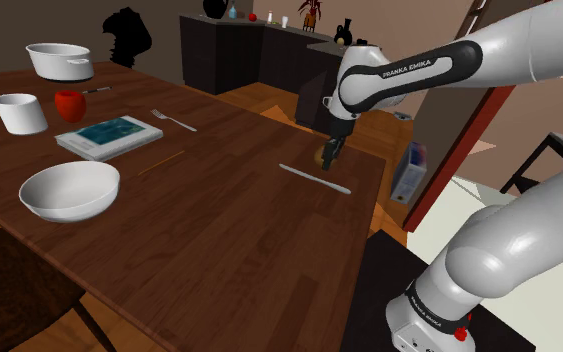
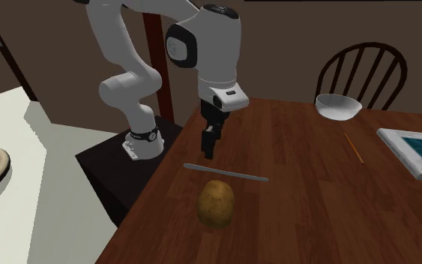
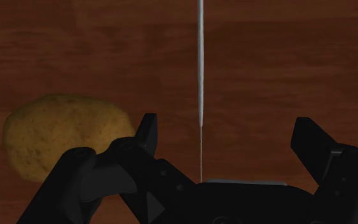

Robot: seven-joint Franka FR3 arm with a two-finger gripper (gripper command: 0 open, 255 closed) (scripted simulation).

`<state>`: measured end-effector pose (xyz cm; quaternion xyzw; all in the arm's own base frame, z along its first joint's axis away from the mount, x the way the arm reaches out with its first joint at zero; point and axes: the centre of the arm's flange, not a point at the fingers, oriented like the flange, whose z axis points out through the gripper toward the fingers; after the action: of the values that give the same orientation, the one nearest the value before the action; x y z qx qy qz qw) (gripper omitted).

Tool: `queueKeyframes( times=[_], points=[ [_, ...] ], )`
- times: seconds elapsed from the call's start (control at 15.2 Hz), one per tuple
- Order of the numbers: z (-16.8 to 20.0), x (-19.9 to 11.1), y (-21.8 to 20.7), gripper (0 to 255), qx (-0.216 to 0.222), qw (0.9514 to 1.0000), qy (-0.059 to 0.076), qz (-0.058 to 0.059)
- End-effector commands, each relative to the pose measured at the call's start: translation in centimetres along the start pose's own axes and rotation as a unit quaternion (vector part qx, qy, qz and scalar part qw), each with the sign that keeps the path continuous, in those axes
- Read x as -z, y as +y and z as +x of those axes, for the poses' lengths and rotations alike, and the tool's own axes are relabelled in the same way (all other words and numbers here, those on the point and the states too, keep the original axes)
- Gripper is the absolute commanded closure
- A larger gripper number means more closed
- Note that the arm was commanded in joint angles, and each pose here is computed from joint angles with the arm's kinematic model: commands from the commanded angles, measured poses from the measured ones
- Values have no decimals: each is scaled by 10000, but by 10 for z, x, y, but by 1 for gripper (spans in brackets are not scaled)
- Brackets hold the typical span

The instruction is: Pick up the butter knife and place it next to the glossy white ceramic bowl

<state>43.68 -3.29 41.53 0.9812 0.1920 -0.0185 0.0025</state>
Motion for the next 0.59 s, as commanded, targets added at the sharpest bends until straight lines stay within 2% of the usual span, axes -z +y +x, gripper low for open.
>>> queueKeyframes(
  times=[0.0,0.53],
  points=[
    [14,-22,9,0,175,9998,-61,-5],
    [17,-64,11,0,214,9997,-75,-6]
  ],
)
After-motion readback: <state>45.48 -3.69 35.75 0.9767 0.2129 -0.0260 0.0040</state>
